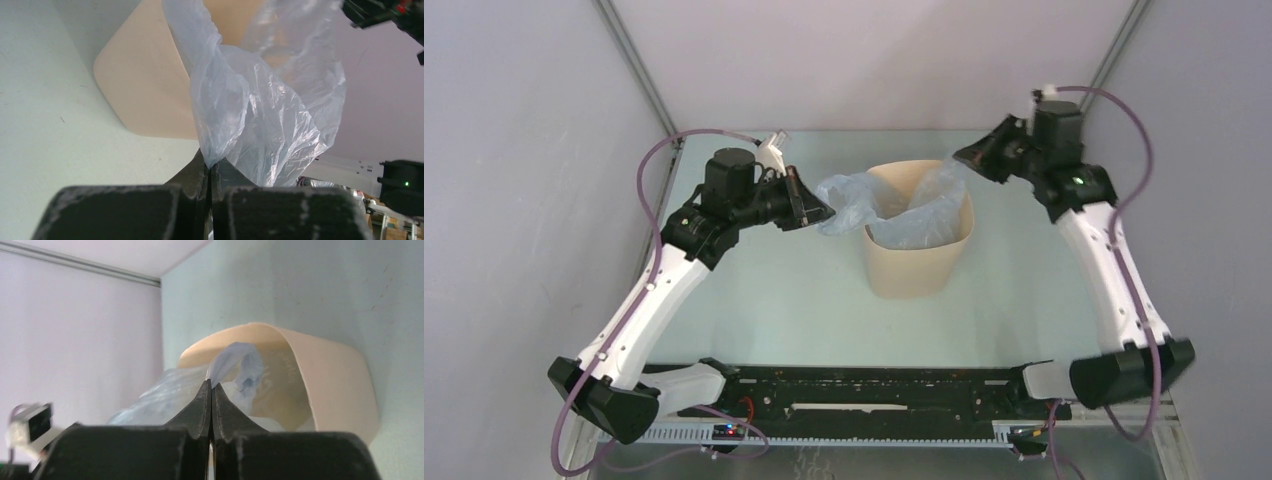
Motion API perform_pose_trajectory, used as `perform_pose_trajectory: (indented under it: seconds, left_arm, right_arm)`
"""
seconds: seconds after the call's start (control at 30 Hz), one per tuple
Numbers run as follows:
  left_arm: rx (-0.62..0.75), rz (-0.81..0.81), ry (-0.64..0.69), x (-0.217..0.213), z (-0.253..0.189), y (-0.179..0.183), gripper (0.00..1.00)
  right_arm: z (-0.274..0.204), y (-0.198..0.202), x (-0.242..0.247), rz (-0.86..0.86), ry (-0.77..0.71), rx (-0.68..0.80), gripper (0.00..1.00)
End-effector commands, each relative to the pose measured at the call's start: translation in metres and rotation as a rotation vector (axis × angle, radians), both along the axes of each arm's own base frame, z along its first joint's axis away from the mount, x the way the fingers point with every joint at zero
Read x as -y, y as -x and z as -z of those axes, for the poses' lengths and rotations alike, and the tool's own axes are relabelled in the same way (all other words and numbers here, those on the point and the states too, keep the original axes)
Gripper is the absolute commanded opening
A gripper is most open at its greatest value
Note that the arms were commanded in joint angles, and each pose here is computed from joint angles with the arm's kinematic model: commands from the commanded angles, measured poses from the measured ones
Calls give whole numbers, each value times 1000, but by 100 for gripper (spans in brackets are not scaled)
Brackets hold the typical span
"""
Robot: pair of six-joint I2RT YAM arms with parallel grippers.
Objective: Put the trash bags into the trash bin
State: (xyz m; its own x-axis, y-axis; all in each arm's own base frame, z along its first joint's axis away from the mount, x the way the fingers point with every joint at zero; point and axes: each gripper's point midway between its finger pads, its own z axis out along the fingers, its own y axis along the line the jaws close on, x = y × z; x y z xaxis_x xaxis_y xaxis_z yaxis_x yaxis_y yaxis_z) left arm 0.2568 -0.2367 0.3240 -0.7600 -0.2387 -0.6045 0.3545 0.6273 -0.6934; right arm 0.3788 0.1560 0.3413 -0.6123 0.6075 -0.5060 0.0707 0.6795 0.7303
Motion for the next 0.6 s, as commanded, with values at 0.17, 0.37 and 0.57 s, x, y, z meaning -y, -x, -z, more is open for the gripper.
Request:
perform_pose_trajectory:
  seconds: [0.17, 0.37, 0.57]
  left_arm:
    - [-122, -44, -121, -35, 34, -13, 0]
    - [-178, -2, -67, -28, 52, 7, 0]
    - [-209, 34, -66, -11, 63, 18, 0]
  right_arm:
    - [-46, 105, 14, -292, 52, 310, 0]
    - [11, 168, 36, -233, 140, 178, 0]
    - [70, 186, 45, -157, 128, 30, 2]
